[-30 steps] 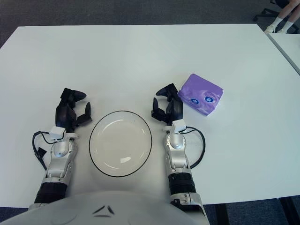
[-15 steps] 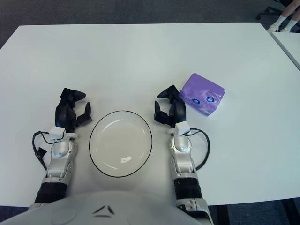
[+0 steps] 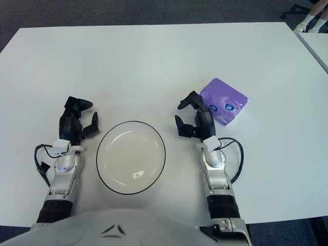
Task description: Put the tissue paper into the plate.
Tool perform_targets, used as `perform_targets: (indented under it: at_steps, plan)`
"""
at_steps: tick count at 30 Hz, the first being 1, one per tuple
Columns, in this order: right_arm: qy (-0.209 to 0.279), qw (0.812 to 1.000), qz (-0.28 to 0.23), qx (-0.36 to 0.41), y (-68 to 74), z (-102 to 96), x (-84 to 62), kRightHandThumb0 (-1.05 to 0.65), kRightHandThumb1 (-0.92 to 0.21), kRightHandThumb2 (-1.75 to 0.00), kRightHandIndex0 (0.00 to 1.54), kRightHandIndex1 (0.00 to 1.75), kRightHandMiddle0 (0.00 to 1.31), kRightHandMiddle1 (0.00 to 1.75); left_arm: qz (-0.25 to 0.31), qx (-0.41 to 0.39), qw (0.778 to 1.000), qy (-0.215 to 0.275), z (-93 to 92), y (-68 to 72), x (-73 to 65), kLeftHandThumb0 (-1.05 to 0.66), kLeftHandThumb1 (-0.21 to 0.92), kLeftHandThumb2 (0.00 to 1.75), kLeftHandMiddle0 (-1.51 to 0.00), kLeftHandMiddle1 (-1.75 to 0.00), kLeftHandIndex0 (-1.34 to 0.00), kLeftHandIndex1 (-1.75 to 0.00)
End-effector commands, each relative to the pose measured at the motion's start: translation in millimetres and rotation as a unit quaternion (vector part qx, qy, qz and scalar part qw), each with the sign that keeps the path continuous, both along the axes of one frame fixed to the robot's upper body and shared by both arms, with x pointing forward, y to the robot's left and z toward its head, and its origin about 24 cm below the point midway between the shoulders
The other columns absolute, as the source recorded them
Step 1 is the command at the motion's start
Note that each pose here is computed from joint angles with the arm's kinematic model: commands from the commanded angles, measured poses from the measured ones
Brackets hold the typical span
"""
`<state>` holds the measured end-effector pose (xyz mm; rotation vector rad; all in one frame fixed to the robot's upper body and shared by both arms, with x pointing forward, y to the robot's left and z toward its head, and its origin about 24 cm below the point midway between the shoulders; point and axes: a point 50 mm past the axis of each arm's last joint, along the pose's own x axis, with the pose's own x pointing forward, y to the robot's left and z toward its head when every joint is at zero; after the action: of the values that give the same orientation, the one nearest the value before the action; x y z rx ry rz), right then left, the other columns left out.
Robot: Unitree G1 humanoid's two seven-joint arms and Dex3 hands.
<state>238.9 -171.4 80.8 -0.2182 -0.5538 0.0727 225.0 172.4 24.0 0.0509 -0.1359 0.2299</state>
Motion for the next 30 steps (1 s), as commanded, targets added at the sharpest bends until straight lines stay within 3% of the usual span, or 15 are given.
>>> perform_targets:
  at_steps: [1,5,7,10,13,15,18,22,24,27,30]
  plan:
    - [-0.068,0.997,0.01,-0.023,-7.0,18.8,-4.0,-0.4,-0.59,-0.98,0.72,1.5,0.4,1.75,0.011,-0.003,0.989,0.147,-59.2,4.7,-36.2,-0.01,0.41,1.16,-0.62,-1.56,-0.34,-1.75]
    - [-0.088,0.996,0.015,-0.02,-9.5,22.5,-5.5,-0.38,-0.69,-0.85,0.57,1.3,0.33,1.75,0.009,-0.003,0.989,0.145,-59.2,4.7,-36.1,-0.01,0.41,1.16,-0.62,-1.55,-0.34,-1.75]
    - [-0.105,0.994,0.012,-0.02,-12.5,26.4,-6.6,-0.38,-0.71,-0.82,0.53,1.26,0.32,1.75,0.007,-0.004,0.989,0.145,-59.3,4.7,-36.1,-0.01,0.41,1.15,-0.62,-1.55,-0.34,-1.75]
    - [-0.129,0.991,0.005,-0.024,-17.7,32.4,-7.1,-0.36,-0.83,-0.66,0.45,1.2,0.25,1.75,0.007,-0.006,0.99,0.144,-59.4,4.4,-36.0,-0.01,0.42,1.15,-0.62,-1.55,-0.33,-1.75]
    - [-0.155,0.987,-0.011,-0.034,-25.7,39.0,-0.9,-0.36,-0.89,-0.57,0.37,1.18,0.21,1.75,0.009,-0.005,0.99,0.143,-59.2,4.0,-35.5,-0.01,0.42,1.15,-0.61,-1.56,-0.33,-1.75]
    - [-0.162,0.986,-0.017,-0.038,-29.5,40.5,2.8,-0.57,-0.81,-0.77,0.23,1.17,0.13,1.58,0.011,-0.004,0.99,0.143,-59.0,3.6,-35.3,-0.01,0.42,1.15,-0.61,-1.57,-0.33,-1.75]
    - [-0.174,0.983,-0.029,-0.049,-39.8,52.3,22.0,-0.7,-0.76,-0.86,0.1,1.12,0.05,1.48,0.014,-0.003,0.989,0.144,-58.7,3.2,-35.3,-0.01,0.43,1.15,-0.61,-1.57,-0.33,-1.75]
    - [-0.209,0.973,-0.068,-0.074,-58.3,63.6,34.2,-0.77,-0.72,-0.86,0.03,0.99,0.01,1.38,0.018,-0.003,0.989,0.145,-58.7,2.5,-35.3,-0.01,0.43,1.14,-0.61,-1.56,-0.33,-1.75]
    - [-0.229,0.967,-0.083,-0.078,-64.5,63.6,30.2,-0.81,-0.71,-0.83,0.01,0.85,0.0,1.28,0.018,-0.001,0.989,0.145,-58.7,2.5,-35.6,-0.01,0.43,1.14,-0.61,-1.56,-0.33,-1.75]
    - [-0.233,0.963,-0.107,-0.088,-88.0,72.7,27.5,-0.85,-0.74,-0.76,0.0,0.67,0.0,1.12,0.017,-0.002,0.989,0.145,-58.9,2.8,-35.9,-0.01,0.43,1.14,-0.61,-1.55,-0.34,-1.75]
    - [-0.242,0.96,-0.121,-0.069,-88.2,71.9,28.3,-0.86,-0.81,-0.7,0.0,0.54,0.0,1.01,0.018,-0.001,0.989,0.144,-58.9,2.4,-36.2,-0.01,0.42,1.14,-0.61,-1.56,-0.34,-1.75]
